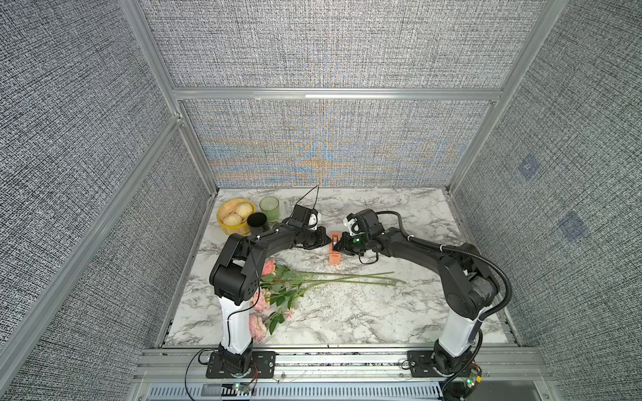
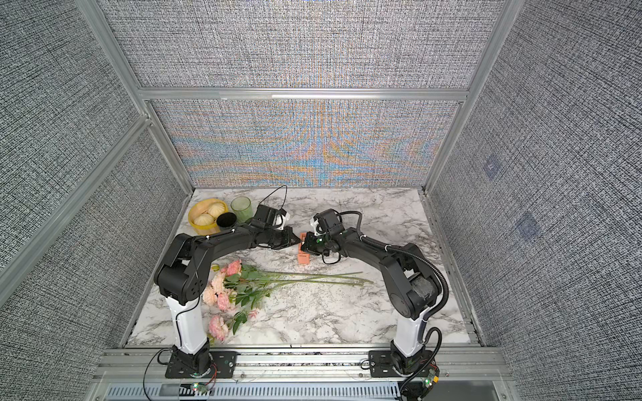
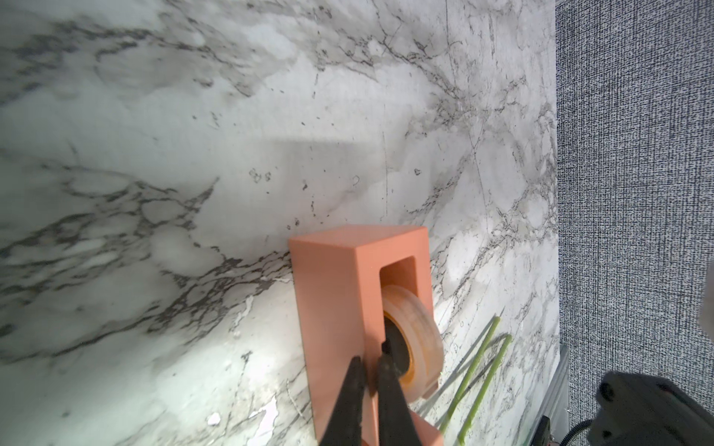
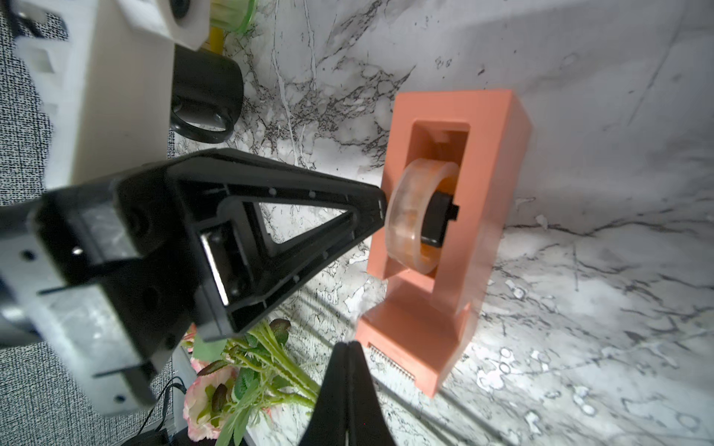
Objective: Wrap bouquets with tape
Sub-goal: Pull the tape from the tape cutter.
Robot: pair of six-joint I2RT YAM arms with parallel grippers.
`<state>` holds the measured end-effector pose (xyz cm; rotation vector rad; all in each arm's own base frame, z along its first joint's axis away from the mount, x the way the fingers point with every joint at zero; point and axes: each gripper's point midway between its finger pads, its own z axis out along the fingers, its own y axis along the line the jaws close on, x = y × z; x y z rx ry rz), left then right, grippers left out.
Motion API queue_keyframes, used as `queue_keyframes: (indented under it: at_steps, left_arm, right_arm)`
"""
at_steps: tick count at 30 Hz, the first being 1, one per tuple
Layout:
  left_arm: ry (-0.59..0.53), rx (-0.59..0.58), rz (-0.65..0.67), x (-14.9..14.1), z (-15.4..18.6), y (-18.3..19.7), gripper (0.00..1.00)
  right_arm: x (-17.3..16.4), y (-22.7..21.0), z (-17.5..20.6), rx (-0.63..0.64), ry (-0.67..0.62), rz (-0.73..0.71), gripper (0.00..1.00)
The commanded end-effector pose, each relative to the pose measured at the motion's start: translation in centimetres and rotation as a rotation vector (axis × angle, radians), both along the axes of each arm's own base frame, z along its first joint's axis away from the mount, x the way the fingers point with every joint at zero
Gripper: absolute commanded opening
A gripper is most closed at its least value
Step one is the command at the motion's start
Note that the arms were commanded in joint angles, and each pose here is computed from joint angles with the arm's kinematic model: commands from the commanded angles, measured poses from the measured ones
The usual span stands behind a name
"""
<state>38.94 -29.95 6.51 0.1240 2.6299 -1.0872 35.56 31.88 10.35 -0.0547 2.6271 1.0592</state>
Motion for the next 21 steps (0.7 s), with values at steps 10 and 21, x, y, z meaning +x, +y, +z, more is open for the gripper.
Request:
queue_keyframes:
  at_steps: [10, 21]
  left_arm:
    - [0.105, 0.076, 0.003, -2.0, -2.3, 1.2, 0.10]
    - [0.103, 0.075, 0.002, -1.9, -2.3, 1.2, 0.10]
  right_arm:
    - [-2.8, 0.1, 1.3, 0.034, 0.008, 0.063, 0.00]
    - [-5.8, -0.3, 1.7, 0.025, 0.017, 0.101, 0.00]
